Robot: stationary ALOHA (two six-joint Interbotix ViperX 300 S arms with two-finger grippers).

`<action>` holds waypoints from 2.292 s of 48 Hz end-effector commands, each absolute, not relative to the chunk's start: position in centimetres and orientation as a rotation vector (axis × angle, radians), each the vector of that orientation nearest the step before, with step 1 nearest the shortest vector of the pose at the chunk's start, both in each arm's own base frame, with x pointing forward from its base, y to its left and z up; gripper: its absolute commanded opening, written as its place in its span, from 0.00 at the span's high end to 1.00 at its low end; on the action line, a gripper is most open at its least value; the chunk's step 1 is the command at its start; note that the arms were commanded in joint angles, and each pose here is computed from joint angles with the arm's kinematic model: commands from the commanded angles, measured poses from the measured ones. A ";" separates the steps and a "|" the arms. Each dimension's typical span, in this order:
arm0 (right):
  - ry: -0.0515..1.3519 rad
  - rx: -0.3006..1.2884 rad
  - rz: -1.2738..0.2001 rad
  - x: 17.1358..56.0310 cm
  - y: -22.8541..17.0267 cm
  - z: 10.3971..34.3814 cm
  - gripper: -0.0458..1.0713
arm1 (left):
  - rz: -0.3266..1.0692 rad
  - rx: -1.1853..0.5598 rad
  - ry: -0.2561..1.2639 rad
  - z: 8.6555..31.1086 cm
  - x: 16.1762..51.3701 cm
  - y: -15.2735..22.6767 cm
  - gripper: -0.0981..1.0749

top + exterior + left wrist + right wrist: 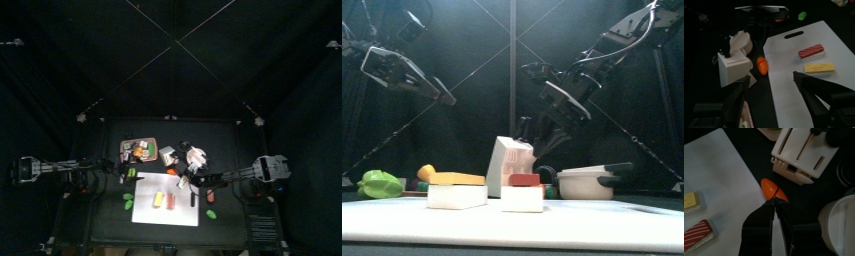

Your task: Grab carrot

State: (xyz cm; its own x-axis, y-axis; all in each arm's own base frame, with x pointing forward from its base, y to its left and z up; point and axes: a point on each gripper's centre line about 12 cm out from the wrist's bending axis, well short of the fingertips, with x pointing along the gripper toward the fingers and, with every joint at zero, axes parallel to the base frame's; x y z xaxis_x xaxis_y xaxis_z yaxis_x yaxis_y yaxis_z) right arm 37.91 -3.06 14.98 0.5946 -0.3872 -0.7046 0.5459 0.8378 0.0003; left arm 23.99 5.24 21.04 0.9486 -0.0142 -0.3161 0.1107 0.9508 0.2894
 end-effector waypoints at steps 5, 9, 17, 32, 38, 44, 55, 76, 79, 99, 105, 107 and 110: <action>0.727 0.236 -0.546 38.7 -3.4 16.0 0.42 | 0.009 0.305 0.206 21.7 23.8 6.0 0.06; 0.736 0.227 -0.547 38.7 -3.4 15.7 0.35 | 0.053 0.304 0.187 21.7 23.6 6.3 0.06; 0.766 0.168 -0.521 39.2 -3.2 15.1 0.23 | 0.123 0.256 0.169 21.7 23.4 6.9 0.06; 0.809 0.136 -0.524 40.3 -4.1 14.1 0.10 | 0.157 0.223 0.199 21.3 23.3 7.3 0.06; 0.833 0.156 -0.549 40.0 -4.8 13.2 0.09 | 0.173 0.207 0.212 21.2 23.2 7.5 0.06; 0.841 0.175 -0.545 40.0 -5.1 12.7 0.09 | 0.180 0.198 0.219 21.1 23.2 7.5 0.06; 0.834 0.226 -0.476 40.5 -5.1 11.8 0.09 | 0.184 0.195 0.229 21.0 23.2 7.6 0.06; 0.875 0.227 -0.492 39.7 -6.0 10.2 0.17 | 0.184 0.194 0.231 20.9 23.1 7.6 0.06; 0.875 0.227 -0.492 39.7 -6.0 10.2 0.22 | 0.184 0.194 0.231 20.9 23.1 7.6 0.06; 0.829 0.228 -0.493 39.8 -5.5 12.3 0.34 | 0.195 0.185 0.260 20.5 23.0 7.7 0.06; 0.826 0.231 -0.507 39.9 -5.5 12.6 0.34 | 0.196 0.185 0.258 20.6 23.0 7.7 0.06; 0.827 0.235 -0.513 39.8 -5.6 12.6 0.34 | 0.196 0.185 0.258 20.6 23.0 7.7 0.06; 0.826 0.251 -0.520 39.9 -5.5 12.7 0.34 | 0.197 0.185 0.258 20.6 23.0 7.8 0.06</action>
State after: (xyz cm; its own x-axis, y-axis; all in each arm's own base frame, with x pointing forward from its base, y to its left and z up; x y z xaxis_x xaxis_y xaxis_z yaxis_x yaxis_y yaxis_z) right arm 39.30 -5.53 10.34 0.5180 -0.3383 -0.7856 0.5194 0.8542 -0.0253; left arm 22.75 7.65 20.17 0.9447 0.2149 -0.2477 -0.1649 0.9643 0.2074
